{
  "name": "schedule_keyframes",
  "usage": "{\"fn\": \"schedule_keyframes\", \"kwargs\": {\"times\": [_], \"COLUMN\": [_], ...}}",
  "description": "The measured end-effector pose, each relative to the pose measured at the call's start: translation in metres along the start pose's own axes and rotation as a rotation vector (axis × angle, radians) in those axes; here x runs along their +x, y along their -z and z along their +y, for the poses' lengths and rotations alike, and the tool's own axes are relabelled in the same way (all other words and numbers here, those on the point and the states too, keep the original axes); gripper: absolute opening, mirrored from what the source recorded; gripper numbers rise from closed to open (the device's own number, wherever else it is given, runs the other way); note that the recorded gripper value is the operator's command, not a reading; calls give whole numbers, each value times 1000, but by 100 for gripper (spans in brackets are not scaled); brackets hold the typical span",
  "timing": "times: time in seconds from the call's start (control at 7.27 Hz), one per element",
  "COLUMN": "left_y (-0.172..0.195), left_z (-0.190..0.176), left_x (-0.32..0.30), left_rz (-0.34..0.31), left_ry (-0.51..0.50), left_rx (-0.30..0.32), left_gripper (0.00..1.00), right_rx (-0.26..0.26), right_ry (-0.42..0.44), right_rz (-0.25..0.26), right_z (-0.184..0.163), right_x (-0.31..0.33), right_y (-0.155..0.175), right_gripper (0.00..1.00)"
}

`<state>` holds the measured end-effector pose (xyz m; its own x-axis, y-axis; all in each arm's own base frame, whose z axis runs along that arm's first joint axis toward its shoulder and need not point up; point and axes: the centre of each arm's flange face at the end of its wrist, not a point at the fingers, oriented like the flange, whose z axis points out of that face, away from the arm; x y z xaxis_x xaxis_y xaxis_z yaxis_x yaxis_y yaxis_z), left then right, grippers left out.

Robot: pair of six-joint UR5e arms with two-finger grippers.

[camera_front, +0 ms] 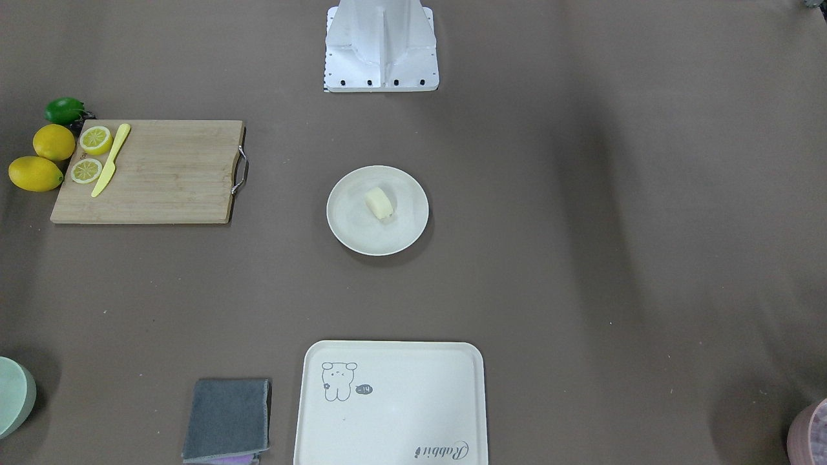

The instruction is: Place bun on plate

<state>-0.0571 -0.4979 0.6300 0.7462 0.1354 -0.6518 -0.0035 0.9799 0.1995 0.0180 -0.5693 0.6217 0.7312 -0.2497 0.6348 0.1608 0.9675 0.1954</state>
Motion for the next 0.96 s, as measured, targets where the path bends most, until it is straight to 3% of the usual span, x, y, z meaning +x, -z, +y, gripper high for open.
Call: {"fn": "schedule_keyframes", "kwargs": {"times": [0.96], "left_y": [-1], "left_z": [-4], "left_x": [2], "left_rz": [-4], "left_ry": [-4], "left_rx": [1], "left_gripper": [97], "right_rx": [-3], "right_ry": [-4], "right_rz": [8], "right_z": [-1], "right_x": [3], "right_y": [-1], "right_gripper": [100]}}
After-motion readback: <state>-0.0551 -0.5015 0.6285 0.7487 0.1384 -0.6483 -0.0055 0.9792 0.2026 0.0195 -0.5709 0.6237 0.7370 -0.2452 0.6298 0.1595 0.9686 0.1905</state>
